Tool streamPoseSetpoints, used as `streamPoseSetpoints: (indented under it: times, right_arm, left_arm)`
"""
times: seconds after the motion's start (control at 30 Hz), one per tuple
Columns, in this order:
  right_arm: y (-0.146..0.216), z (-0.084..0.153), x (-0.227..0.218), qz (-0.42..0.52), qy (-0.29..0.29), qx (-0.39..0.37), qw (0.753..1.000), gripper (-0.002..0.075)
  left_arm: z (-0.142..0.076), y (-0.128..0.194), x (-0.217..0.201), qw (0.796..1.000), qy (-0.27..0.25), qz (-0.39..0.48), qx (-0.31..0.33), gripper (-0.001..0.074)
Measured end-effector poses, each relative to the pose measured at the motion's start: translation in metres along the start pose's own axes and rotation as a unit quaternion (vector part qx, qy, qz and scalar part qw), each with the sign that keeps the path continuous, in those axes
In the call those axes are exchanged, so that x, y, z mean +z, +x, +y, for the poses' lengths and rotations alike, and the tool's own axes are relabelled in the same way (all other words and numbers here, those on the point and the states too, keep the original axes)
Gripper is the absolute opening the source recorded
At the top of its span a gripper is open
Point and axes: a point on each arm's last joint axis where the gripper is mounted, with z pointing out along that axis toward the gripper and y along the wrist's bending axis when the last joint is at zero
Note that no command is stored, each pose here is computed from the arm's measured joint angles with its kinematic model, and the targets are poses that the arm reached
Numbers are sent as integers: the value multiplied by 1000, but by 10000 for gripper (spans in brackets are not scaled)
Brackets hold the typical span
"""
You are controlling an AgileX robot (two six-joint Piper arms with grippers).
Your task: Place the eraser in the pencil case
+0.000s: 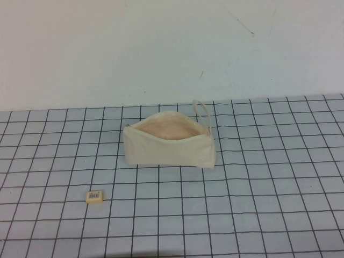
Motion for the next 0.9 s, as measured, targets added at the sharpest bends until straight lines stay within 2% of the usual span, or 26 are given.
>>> streamPoseSetpoints:
  times: [0.3, 0.37, 0.4, 0.5, 0.67, 0.83, 0.9]
  right_arm:
    - [0, 0, 0, 0, 0, 0, 1000, -1]
    - [0, 0, 0, 0, 0, 0, 1000, -1]
    - [0, 0, 0, 0, 0, 0, 1000, -1]
    - [0, 0, 0, 0, 0, 0, 1000, -1]
    - [0, 0, 0, -1, 0, 0, 1000, -1]
    - [0, 0, 0, -1, 0, 0, 1000, -1]
    - [0, 0, 0, -1, 0, 0, 1000, -1]
  left_arm:
    - [0, -2, 0, 1000, 2, -12, -2, -1]
    - [-1, -6, 0, 999, 4, -40, -5, -1]
    - [-1, -15, -1, 996, 8, -91, -5, -1]
    - [-2, -33, -6, 981, 13, -194, -5, -1]
    - [-3, -56, -20, 943, 22, -333, -5, -1]
    - [-3, -68, -31, 907, 26, -419, -19, -1]
    - [-1, -69, -32, 904, 25, -425, -35, -1]
